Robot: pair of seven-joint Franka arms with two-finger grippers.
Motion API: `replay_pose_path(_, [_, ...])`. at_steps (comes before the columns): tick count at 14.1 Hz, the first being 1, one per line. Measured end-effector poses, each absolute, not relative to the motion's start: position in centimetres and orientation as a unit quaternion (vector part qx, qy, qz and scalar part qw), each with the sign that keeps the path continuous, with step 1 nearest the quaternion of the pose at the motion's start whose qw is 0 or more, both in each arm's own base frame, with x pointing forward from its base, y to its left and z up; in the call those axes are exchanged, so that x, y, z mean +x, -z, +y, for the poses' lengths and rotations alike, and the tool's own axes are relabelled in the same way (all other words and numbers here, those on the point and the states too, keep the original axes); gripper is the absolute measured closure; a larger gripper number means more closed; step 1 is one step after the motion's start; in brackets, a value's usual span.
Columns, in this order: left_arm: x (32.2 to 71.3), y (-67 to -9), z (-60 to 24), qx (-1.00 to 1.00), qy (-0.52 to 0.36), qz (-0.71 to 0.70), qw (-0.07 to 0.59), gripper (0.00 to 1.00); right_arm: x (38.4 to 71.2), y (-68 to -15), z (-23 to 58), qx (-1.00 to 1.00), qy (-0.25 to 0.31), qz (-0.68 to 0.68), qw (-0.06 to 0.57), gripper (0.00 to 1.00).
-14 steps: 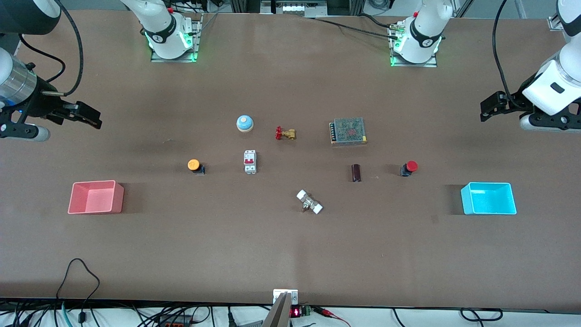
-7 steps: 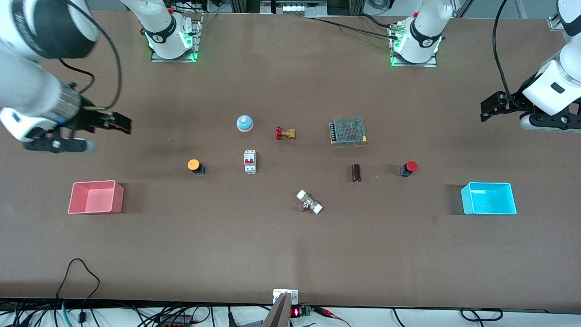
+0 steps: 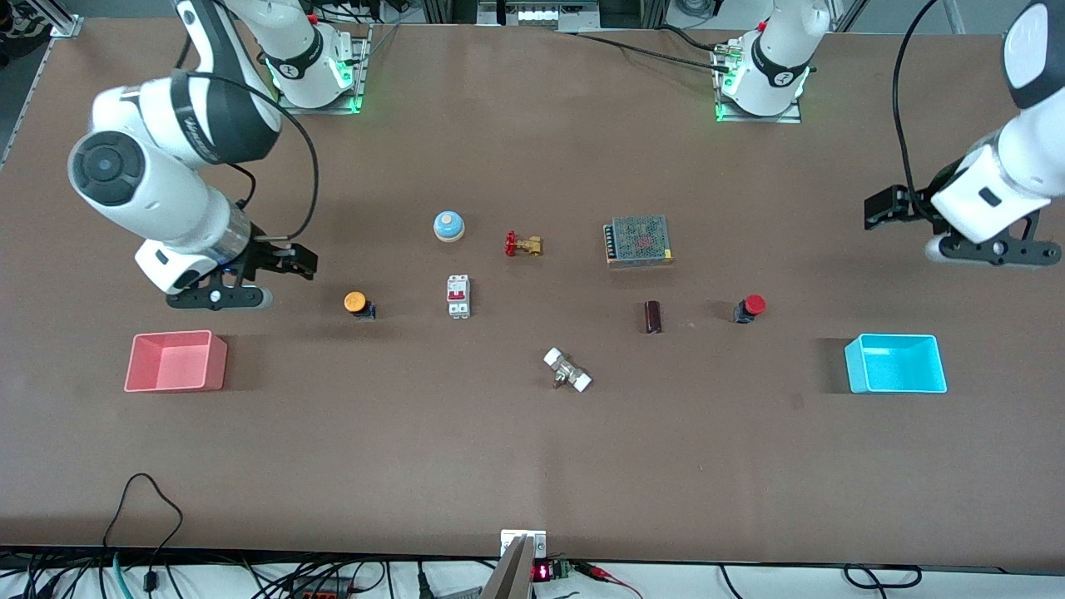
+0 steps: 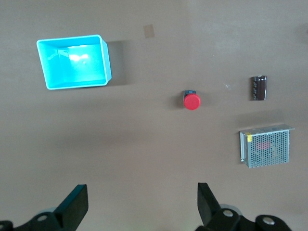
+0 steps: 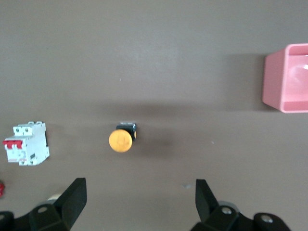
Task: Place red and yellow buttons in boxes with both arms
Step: 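Lower the right gripper over the yellow button while the left gripper reaches the red button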
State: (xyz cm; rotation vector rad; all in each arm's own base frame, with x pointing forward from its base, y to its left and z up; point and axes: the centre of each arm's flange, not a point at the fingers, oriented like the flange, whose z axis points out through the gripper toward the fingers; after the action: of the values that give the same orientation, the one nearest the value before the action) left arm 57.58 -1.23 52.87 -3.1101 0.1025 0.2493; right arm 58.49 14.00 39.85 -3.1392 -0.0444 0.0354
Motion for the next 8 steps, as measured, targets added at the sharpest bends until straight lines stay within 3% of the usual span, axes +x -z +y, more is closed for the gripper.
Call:
replay_pose_path(4, [60.9,-47.7,-1.0,-0.993,-0.113,0.016,0.008,0.00,56.6,-33.2,15.2,-0.999,0.014,-0.031,0.013,0.00])
replay_pose_path(8, [63.1,-39.9,-2.3,-0.995,-0.098,0.008,-0.005,0.00,55.7,-30.1,16.2,-0.999,0.010,-0.043,0.018,0.00])
